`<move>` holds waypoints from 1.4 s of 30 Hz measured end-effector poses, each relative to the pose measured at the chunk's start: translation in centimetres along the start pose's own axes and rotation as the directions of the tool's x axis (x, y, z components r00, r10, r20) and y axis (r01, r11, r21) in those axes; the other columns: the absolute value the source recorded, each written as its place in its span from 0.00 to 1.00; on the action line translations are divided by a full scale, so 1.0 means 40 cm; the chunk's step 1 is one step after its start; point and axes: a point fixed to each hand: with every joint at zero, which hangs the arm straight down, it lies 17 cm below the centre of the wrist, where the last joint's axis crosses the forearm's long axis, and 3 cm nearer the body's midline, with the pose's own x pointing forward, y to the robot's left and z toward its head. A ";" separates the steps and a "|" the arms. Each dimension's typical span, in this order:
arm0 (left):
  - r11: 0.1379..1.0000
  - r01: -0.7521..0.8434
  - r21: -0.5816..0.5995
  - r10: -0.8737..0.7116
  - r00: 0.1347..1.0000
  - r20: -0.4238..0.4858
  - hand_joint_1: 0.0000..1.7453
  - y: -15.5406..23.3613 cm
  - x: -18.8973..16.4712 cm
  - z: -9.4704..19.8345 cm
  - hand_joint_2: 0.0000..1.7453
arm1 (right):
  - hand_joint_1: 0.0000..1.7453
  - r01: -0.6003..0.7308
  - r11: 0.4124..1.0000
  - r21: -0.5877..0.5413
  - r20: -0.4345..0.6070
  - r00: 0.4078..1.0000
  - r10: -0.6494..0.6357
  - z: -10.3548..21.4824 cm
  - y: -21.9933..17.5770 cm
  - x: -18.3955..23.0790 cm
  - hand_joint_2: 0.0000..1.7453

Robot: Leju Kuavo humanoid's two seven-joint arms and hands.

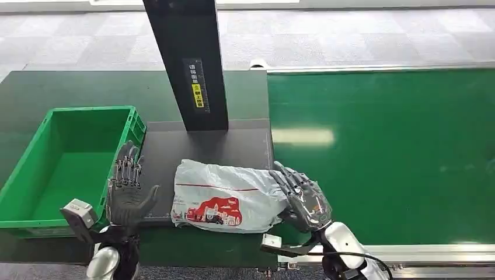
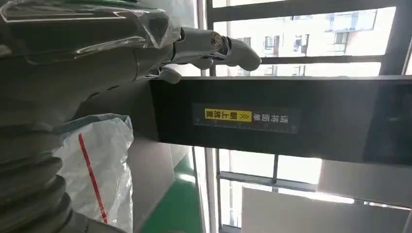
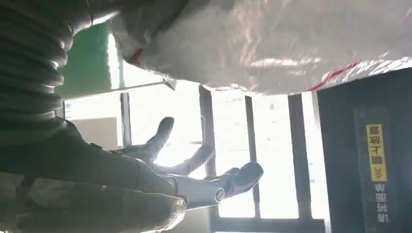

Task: Moved the parcel from conveyor to table for the left to box.

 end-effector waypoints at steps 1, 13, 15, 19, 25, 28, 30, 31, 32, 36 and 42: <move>1.000 0.003 -0.003 -0.003 1.000 -0.002 0.00 -0.002 -0.001 0.000 1.00 | 0.00 -0.002 1.000 -0.003 -0.004 1.000 0.002 -0.002 -0.002 -0.004 0.00; 0.983 0.081 -0.164 -0.091 0.994 -0.056 0.00 -0.083 -0.040 0.019 1.00 | 0.00 0.132 0.990 -0.049 -0.003 0.991 -0.132 -0.009 -0.020 -0.012 0.00; 0.971 0.124 -0.204 -0.139 0.988 -0.061 0.00 -0.104 -0.053 0.022 1.00 | 0.00 0.221 0.974 -0.051 -0.007 0.975 -0.222 -0.009 -0.017 -0.008 0.00; 0.956 0.153 -0.251 -0.175 0.982 -0.071 0.00 -0.132 -0.072 0.025 1.00 | 0.00 0.415 0.905 -0.095 -0.015 0.908 -0.418 -0.016 -0.044 0.000 0.00; 0.941 0.166 -0.296 -0.198 0.977 -0.081 0.00 -0.159 -0.090 0.032 1.00 | 0.00 0.523 0.834 -0.174 -0.001 0.847 -0.531 -0.012 -0.112 0.000 0.00; 0.925 0.193 -0.326 -0.232 0.969 -0.083 0.00 -0.172 -0.102 0.039 1.00 | 0.00 0.591 0.782 -0.200 0.017 0.800 -0.600 -0.004 -0.138 0.003 0.00; 0.911 0.224 -0.347 -0.268 0.960 -0.085 0.00 -0.179 -0.115 0.046 1.00 | 0.00 0.623 0.752 -0.213 0.031 0.774 -0.632 -0.001 -0.158 0.001 1.00; 0.901 0.242 -0.360 -0.291 0.953 -0.086 0.00 -0.185 -0.122 0.047 1.00 | 0.00 0.634 0.742 -0.218 0.038 0.766 -0.642 0.000 -0.168 -0.001 1.00; 0.887 0.263 -0.380 -0.319 0.944 -0.091 0.00 -0.192 -0.132 0.049 1.00 | 0.00 0.640 0.736 -0.221 0.045 0.760 -0.648 -0.001 -0.176 -0.004 1.00; 0.827 0.323 -0.460 -0.417 0.901 -0.117 0.00 -0.221 -0.176 0.071 1.00 | 0.00 0.645 0.727 -0.236 0.060 0.757 -0.651 -0.003 -0.203 -0.012 1.00; 0.608 0.558 -0.565 -0.695 0.718 -0.039 0.00 -0.230 -0.254 0.111 1.00 | 0.00 0.625 0.743 -0.239 0.060 0.774 -0.631 -0.001 -0.214 -0.021 1.00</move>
